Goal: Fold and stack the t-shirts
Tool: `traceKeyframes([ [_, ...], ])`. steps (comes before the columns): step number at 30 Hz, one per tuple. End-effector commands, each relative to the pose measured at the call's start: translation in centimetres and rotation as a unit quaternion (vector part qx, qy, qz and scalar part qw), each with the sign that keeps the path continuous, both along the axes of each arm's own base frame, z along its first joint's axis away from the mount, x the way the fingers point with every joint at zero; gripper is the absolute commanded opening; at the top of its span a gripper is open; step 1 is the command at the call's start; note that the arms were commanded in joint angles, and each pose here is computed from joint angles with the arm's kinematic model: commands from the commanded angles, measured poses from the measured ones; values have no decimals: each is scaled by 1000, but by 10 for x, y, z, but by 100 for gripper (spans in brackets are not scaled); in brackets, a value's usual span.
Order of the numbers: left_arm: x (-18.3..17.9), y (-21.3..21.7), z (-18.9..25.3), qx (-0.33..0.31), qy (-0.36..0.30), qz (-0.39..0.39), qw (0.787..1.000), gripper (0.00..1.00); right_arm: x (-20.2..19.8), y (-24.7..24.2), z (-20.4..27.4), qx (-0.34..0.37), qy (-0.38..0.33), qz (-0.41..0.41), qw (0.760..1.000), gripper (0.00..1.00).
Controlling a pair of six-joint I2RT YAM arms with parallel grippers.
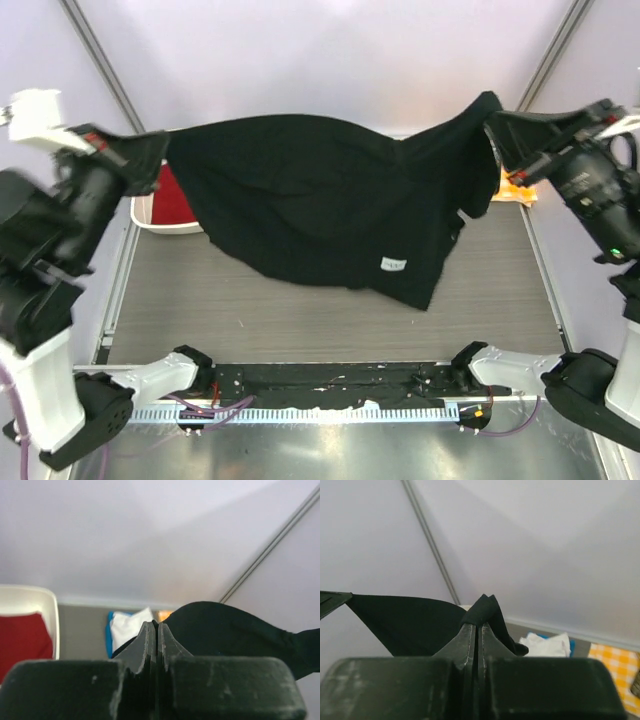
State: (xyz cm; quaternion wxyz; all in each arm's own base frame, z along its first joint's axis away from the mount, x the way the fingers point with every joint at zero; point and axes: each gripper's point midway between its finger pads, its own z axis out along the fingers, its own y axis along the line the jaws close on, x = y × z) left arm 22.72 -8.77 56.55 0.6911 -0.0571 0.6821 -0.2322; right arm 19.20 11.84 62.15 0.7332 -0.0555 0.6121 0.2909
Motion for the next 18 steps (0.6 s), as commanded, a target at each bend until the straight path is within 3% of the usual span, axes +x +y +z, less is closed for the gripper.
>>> traceKeyframes([
  [1, -68, 22, 77, -44, -146, -30, 988, 0, -75, -12, 74, 53, -144, 88, 984, 1],
  [4, -98, 32, 94, -61, -181, -42, 981, 0, -108, -14, 91, 65, -185, 135, 971, 1],
  [7, -133, 36, 104, -86, -220, -73, 969, 0, -165, -33, 109, 86, -249, 173, 949, 1],
  [12, -147, 32, 106, -94, -238, -101, 962, 0, -206, -51, 116, 86, -297, 150, 939, 1],
  [15, -144, 31, 106, -98, -239, -101, 961, 0, -197, -55, 113, 93, -285, 127, 945, 1],
  [18, -124, 24, 97, -92, -217, -93, 967, 0, -164, -50, 102, 86, -246, 100, 960, 1],
])
